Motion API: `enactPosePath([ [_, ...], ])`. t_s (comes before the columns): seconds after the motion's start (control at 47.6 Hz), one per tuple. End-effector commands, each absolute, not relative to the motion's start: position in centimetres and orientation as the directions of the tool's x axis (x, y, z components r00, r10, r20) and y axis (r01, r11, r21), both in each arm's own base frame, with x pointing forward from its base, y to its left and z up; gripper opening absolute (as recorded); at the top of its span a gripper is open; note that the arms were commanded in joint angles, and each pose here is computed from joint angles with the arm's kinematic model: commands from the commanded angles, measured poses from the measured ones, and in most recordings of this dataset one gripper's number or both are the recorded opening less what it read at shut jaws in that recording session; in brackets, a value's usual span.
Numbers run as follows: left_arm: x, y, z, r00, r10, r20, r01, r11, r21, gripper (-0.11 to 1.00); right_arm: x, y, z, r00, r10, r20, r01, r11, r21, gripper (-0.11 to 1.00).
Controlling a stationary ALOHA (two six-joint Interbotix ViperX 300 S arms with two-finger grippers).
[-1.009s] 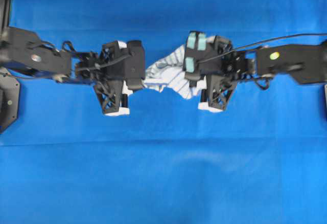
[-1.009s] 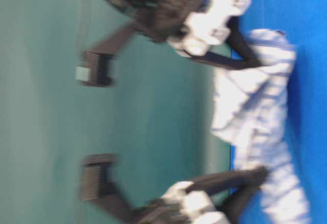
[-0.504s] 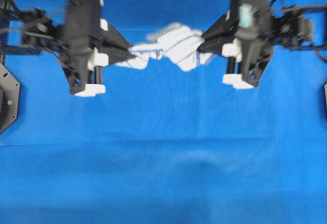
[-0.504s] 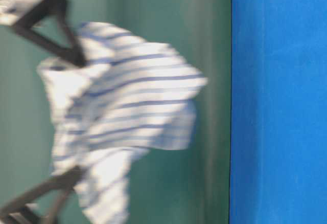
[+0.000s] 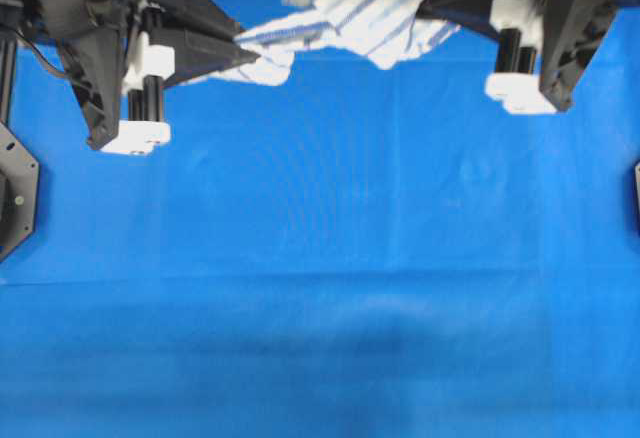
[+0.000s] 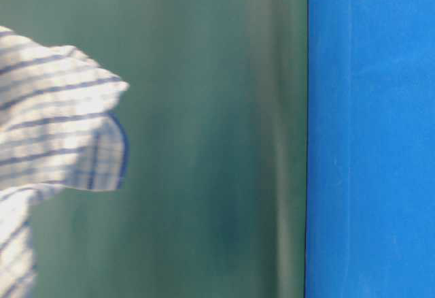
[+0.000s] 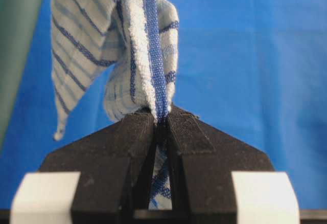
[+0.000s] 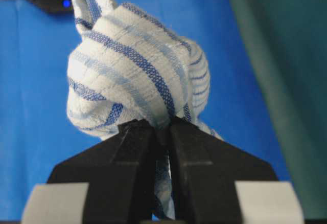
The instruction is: Lift the towel with both arms.
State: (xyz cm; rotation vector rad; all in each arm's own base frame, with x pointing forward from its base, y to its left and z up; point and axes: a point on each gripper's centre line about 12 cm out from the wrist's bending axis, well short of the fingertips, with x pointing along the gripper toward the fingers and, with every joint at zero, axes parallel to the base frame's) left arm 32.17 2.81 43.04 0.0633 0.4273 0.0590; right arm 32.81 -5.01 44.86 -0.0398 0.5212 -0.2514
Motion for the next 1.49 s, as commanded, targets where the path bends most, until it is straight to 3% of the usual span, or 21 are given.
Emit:
enactPosePath([
  [0.0, 31.3, 2.7, 45.6, 0.929, 0.072, -0.363, -0.046, 0.996, 0.078, 0.03, 31.8, -5.2, 47.4, 0.862, -0.261, -0.434, 0.236, 0.965, -0.111, 0.10],
  [0.609, 32.0, 2.8, 45.2, 0.922, 0.073, -0.381, -0.047, 0.996, 0.077, 0.04, 32.3, -4.5, 46.7, 0.848, -0.242, -0.472, 0.200, 0.970, -0.139, 0.10],
  [0.672, 32.0, 2.8, 45.2, 0.923, 0.073, -0.378, -0.047, 0.996, 0.077, 0.12, 32.3, -4.4, 46.7, 0.848, -0.239, -0.474, 0.196, 0.971, -0.140, 0.10],
  [0.819, 31.7, 2.7, 45.4, 0.933, 0.072, -0.353, -0.048, 0.996, 0.077, 0.57, 32.4, -4.4, 46.3, 0.844, -0.238, -0.480, 0.198, 0.971, -0.132, 0.13],
  [0.904, 31.5, 2.7, 45.2, 0.933, 0.072, -0.353, -0.048, 0.996, 0.078, 0.81, 32.5, -4.4, 45.9, 0.843, -0.240, -0.482, 0.199, 0.971, -0.136, 0.40],
  [0.967, 31.5, 2.8, 44.9, 0.932, 0.075, -0.355, -0.049, 0.996, 0.081, 0.91, 32.6, -4.4, 45.7, 0.844, -0.240, -0.479, 0.197, 0.970, -0.140, 0.58],
  [1.03, 31.5, 2.8, 44.6, 0.930, 0.074, -0.360, -0.048, 0.996, 0.079, 0.90, 32.7, -4.4, 45.7, 0.849, -0.239, -0.471, 0.195, 0.971, -0.139, 0.68],
  [1.135, 31.6, 2.7, 43.9, 0.924, 0.073, -0.375, -0.046, 0.996, 0.079, 0.89, 32.7, -4.4, 45.7, 0.854, -0.237, -0.463, 0.195, 0.971, -0.138, 0.62],
  [1.282, 32.1, 2.8, 41.4, 0.910, 0.071, -0.409, -0.048, 0.997, 0.067, 0.89, 33.0, -4.4, 44.2, 0.840, -0.233, -0.490, 0.189, 0.972, -0.138, 0.63],
  [1.471, 32.9, 2.4, 35.9, 0.893, 0.059, -0.445, -0.036, 0.998, 0.061, 0.89, 33.9, -4.1, 39.8, 0.823, -0.209, -0.528, 0.180, 0.978, -0.106, 0.63],
])
